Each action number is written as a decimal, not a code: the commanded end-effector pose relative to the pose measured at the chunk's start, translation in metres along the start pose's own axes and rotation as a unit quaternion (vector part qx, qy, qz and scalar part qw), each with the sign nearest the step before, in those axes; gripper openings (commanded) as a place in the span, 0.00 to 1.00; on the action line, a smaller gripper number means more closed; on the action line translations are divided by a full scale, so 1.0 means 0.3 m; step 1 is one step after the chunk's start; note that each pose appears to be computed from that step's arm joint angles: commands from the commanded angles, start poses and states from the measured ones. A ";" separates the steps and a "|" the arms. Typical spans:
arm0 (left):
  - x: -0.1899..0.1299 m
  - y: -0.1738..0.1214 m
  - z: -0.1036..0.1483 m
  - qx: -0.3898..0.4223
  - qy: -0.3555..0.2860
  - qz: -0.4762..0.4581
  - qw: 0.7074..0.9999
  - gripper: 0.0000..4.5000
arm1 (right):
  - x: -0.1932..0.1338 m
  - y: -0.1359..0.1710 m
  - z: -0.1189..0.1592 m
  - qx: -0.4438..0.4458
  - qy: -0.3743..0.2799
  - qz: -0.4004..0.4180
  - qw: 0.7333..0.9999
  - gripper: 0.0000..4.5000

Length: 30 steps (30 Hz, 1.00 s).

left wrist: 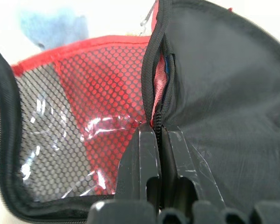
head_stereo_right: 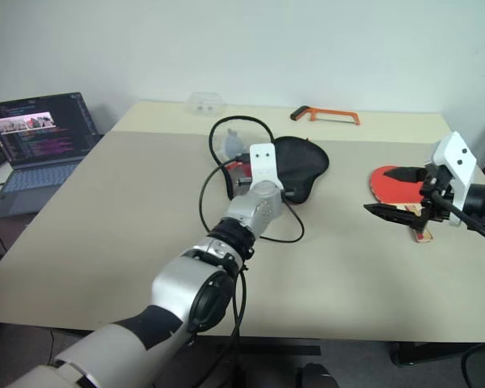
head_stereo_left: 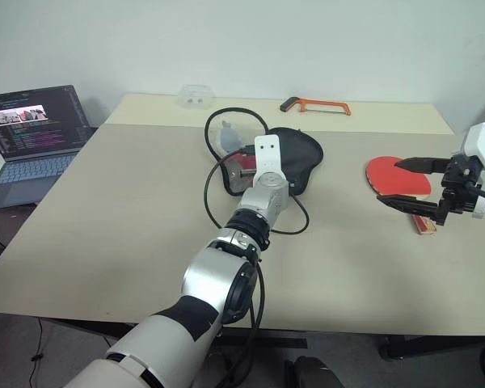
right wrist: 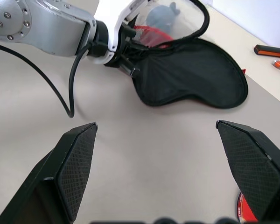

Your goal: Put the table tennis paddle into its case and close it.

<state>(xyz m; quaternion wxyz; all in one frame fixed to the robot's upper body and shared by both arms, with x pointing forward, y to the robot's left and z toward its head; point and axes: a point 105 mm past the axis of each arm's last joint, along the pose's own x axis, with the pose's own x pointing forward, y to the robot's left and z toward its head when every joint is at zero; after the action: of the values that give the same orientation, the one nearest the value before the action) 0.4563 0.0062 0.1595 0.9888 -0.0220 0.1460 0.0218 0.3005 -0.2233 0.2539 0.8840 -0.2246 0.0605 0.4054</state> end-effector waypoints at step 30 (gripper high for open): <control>-0.438 -0.646 -0.260 0.032 0.158 -0.279 0.947 0.12 | 0.005 0.014 0.063 -0.026 -0.021 0.002 0.999 1.00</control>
<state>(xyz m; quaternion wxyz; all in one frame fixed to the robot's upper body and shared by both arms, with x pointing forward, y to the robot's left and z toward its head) 0.4396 -0.0129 0.1273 0.9656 -0.0299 0.2563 -0.0314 0.2997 -0.2176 0.2567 0.8829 -0.2272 0.0566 0.4071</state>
